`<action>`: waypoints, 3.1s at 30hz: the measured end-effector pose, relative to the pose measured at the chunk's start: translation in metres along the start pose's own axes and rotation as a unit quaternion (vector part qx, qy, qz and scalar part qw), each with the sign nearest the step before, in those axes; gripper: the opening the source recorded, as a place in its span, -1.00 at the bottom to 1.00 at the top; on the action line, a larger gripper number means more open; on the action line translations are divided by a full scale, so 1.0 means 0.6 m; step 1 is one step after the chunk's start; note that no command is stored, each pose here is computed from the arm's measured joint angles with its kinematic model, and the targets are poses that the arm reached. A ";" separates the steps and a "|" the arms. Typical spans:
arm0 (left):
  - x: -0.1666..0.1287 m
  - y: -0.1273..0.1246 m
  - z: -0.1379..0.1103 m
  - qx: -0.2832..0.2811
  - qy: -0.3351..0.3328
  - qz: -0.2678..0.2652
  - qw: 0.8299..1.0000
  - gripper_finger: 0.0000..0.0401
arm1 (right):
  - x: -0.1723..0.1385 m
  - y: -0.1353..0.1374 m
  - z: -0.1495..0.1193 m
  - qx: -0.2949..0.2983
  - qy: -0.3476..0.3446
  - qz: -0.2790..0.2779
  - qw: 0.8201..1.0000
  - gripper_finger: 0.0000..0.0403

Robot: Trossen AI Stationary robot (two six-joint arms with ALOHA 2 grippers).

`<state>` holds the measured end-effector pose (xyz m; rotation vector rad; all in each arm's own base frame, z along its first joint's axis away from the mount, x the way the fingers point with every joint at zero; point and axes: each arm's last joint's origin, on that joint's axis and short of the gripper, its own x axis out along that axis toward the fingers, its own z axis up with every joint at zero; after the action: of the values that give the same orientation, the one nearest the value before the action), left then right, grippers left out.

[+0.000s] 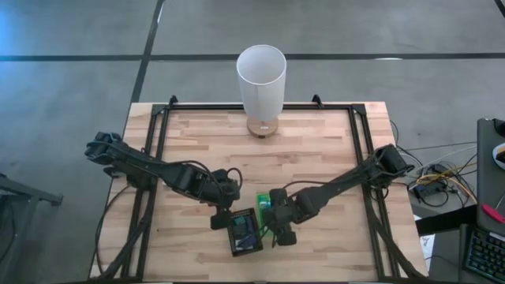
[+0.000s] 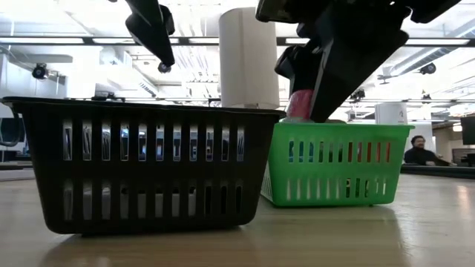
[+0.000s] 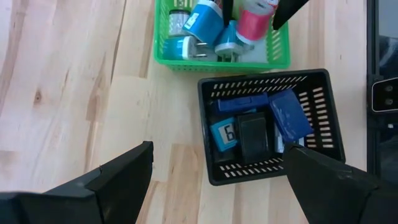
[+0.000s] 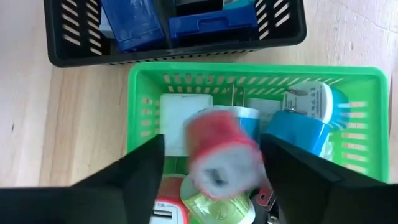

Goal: Pick & Place Office items
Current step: Put the pink charger adapter into the green bin, then put the white digital clock into the black bin

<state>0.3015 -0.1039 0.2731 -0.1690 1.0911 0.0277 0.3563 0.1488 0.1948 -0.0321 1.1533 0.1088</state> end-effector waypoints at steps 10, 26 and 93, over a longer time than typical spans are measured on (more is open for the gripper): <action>0.000 0.000 0.000 -0.019 0.000 0.000 1.000 0.77 | -0.005 -0.001 -0.002 -0.024 0.006 -0.008 1.000 0.58; -0.001 0.011 -0.023 -0.028 0.067 0.041 0.996 0.77 | -0.143 -0.012 -0.055 0.011 0.024 -0.168 0.985 0.55; 0.110 0.173 -0.278 -0.568 0.220 0.391 0.690 0.71 | -0.241 0.002 -0.143 0.144 -0.320 -0.353 0.867 0.55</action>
<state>0.1741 -0.0304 0.1271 -0.8496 1.4232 1.5488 0.2200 0.1327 0.2920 -0.1413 0.4246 -0.6659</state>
